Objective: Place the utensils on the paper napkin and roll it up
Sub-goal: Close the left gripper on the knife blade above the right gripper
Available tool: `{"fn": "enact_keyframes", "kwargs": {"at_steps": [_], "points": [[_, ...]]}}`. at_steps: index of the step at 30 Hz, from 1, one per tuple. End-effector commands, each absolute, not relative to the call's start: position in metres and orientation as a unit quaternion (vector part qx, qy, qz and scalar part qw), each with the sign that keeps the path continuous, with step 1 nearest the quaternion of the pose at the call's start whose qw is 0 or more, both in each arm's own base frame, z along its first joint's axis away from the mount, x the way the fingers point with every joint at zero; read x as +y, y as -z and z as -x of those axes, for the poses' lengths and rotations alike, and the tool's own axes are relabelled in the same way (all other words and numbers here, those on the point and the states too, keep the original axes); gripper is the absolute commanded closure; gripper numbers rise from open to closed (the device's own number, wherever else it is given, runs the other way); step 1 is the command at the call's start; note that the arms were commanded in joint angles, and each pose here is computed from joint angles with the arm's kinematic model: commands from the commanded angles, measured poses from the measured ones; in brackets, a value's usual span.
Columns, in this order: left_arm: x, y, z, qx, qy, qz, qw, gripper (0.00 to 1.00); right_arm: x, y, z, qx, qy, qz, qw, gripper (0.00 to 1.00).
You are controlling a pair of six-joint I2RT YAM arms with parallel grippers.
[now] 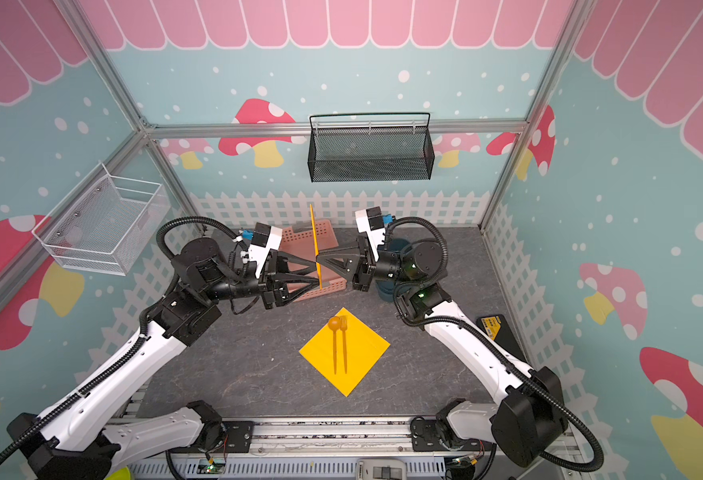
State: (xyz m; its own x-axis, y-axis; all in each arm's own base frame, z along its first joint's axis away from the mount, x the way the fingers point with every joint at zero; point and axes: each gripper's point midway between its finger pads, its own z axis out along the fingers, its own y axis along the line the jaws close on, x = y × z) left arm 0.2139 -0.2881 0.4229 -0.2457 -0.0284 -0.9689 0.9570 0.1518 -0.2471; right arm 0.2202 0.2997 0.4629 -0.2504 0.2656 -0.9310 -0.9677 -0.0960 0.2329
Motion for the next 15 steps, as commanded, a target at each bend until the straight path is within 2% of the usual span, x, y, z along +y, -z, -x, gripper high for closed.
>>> {"fn": "enact_keyframes", "kwargs": {"at_steps": [1,15], "points": [[-0.2917,-0.4260,-0.2164,0.586,0.506,-0.405,0.486,0.53,0.2987,-0.4767,-0.2095,0.442,-0.649,0.383,0.486,1.00],[-0.2929,-0.4253,-0.2145,0.576,0.498,-0.419,0.495,0.81,0.3000,-0.4728,-0.2116,0.448,-0.660,0.370,0.477,1.00]]}}
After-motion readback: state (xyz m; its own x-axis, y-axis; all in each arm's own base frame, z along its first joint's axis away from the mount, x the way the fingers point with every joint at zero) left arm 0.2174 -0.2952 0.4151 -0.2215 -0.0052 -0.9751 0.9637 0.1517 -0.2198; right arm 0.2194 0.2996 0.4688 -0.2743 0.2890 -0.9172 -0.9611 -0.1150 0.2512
